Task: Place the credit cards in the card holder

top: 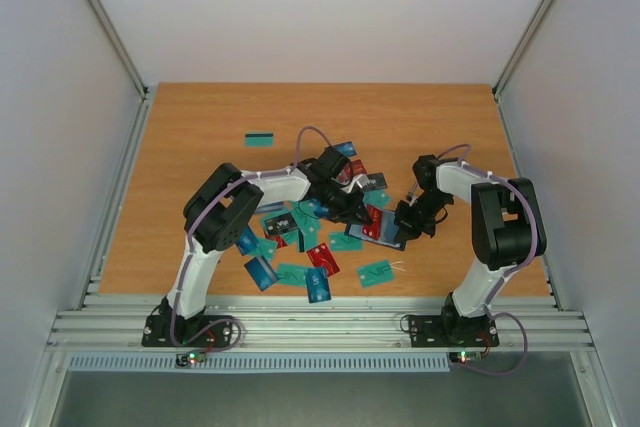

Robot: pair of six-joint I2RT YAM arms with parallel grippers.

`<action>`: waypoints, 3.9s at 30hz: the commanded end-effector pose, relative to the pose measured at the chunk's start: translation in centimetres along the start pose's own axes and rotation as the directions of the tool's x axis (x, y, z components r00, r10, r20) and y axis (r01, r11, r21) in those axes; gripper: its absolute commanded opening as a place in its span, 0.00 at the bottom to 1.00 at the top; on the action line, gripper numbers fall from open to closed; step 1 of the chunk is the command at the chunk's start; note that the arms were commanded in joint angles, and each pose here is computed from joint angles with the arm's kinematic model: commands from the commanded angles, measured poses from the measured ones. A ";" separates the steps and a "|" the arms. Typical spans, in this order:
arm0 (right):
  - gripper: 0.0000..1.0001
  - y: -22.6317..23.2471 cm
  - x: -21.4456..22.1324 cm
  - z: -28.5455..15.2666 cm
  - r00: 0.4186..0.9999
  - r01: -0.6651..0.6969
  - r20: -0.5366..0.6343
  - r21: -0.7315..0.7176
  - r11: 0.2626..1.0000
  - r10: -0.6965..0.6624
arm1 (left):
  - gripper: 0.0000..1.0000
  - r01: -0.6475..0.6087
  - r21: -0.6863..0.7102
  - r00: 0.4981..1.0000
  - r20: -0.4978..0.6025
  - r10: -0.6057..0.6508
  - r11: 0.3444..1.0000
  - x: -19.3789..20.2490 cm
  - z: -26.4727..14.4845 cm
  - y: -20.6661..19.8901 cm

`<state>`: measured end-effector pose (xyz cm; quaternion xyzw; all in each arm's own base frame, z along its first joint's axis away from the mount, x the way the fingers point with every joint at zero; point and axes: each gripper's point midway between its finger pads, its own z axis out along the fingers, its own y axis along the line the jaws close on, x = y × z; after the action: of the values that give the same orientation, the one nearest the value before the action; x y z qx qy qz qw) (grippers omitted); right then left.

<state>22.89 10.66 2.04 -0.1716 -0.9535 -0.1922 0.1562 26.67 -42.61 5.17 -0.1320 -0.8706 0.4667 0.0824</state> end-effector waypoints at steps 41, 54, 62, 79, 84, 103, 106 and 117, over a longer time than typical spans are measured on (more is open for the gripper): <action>0.01 1.4 -0.3 -2.1 0.998 0.056 0.034 -0.055 0.997 -0.054 | 0.00 -0.073 -0.038 0.997 -0.014 0.072 0.997 -0.1 0.5 -0.1; 0.01 0.2 -0.3 -2.8 0.998 0.035 0.044 -0.044 0.998 -0.033 | 0.00 -0.106 -0.055 0.993 -0.052 0.103 0.993 -0.4 0.7 0.2; 0.01 -1.6 -0.5 -3.4 0.998 -0.019 0.058 -0.008 1.000 0.019 | 0.00 -0.110 -0.063 0.993 -0.054 0.106 0.992 -0.6 0.7 0.6; 0.01 -1.2 -0.6 -3.2 0.999 -0.020 0.049 -0.028 0.999 0.022 | 0.00 -0.097 -0.063 0.995 -0.033 0.095 0.993 -1.5 -0.3 -0.3; 0.01 -1.2 -0.7 -3.1 0.999 -0.023 0.044 -0.030 0.999 0.024 | 0.00 -0.093 -0.073 0.995 -0.045 0.090 0.993 -1.3 0.0 0.3; 0.01 -1.3 -0.6 -3.0 0.999 -0.023 0.042 -0.030 0.999 0.024 | 0.00 -0.058 -0.070 0.998 0.014 0.059 0.996 -2.3 0.2 0.6; 0.01 -1.4 -0.7 -3.2 0.999 -0.033 0.041 -0.035 0.999 0.035 | 0.00 -0.047 -0.071 0.999 0.014 0.048 0.996 -2.1 0.1 0.6; 0.03 -1.5 -0.6 -2.4 0.998 -0.052 0.020 -0.046 0.998 0.053 | 0.00 -0.025 -0.039 1.000 0.001 0.025 0.999 -1.6 0.6 0.8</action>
<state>23.72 8.13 3.92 -0.1948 -0.9496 -0.2043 0.1366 28.20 -42.90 4.51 -0.1515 -0.8852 0.4348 0.0672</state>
